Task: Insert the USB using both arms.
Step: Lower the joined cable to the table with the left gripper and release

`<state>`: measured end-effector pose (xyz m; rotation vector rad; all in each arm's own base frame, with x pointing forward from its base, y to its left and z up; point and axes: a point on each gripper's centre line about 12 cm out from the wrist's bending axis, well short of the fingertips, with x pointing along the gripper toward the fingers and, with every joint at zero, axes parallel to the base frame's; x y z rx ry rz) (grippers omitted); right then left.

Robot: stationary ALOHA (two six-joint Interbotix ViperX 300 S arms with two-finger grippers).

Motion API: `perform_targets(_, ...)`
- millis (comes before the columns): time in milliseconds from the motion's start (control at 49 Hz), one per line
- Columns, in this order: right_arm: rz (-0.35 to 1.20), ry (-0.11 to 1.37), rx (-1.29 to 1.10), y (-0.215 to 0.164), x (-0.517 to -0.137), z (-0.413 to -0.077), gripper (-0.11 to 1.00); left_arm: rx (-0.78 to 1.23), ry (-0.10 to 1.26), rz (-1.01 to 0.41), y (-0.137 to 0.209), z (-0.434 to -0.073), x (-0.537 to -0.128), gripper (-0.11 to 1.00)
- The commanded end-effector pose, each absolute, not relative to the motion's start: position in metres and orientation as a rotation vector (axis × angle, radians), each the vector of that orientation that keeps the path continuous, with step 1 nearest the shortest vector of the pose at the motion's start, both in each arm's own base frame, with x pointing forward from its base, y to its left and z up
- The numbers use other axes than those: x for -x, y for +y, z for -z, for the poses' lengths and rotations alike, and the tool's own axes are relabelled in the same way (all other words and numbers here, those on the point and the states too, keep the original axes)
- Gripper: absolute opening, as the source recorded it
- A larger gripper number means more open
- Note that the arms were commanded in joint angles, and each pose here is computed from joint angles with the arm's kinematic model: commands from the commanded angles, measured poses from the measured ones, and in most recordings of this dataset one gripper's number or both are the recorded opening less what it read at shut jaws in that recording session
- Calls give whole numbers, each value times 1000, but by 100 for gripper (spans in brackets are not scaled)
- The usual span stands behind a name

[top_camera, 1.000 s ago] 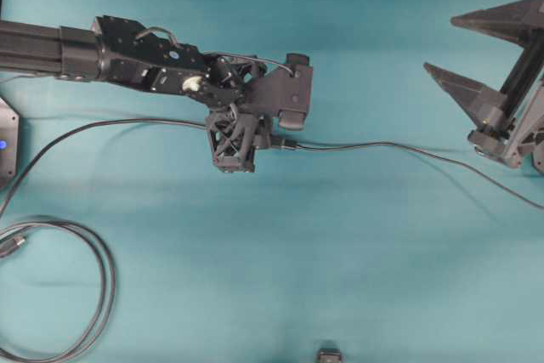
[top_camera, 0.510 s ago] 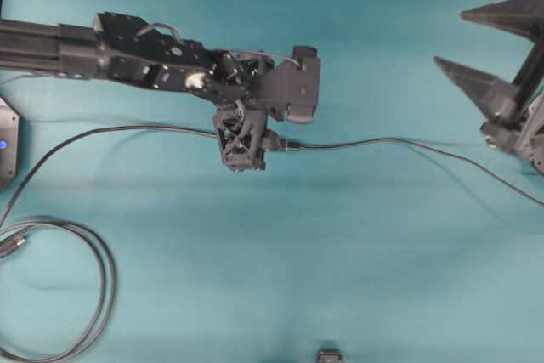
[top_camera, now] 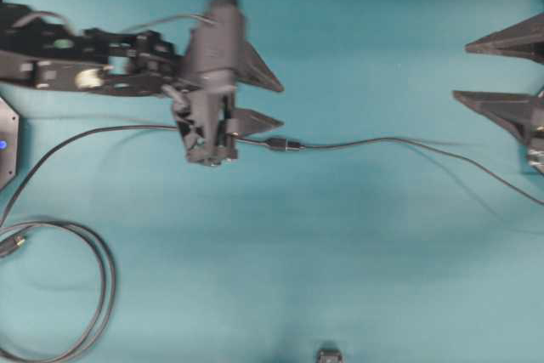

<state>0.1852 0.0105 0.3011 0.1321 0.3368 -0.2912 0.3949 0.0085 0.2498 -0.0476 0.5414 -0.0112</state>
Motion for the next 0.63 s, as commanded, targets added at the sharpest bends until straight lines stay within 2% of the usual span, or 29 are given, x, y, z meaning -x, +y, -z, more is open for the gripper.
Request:
perform_targets(0,270,302,-152,6,-175,-300,74,28,373,-7,1,-281,-384,74)
perform_targets(204,262,232,-166,-6,-154,-296,74,5,80,-48,-16,-304,-348,77)
perform_targets(469,315,264,-148,-13,-151,-283,82,13,87,-6,-26,-298,-317,90)
perform_targets(612,326,281,-144,-14,-150,-274,83,13,-29,-45,-17,-306,-281,90)
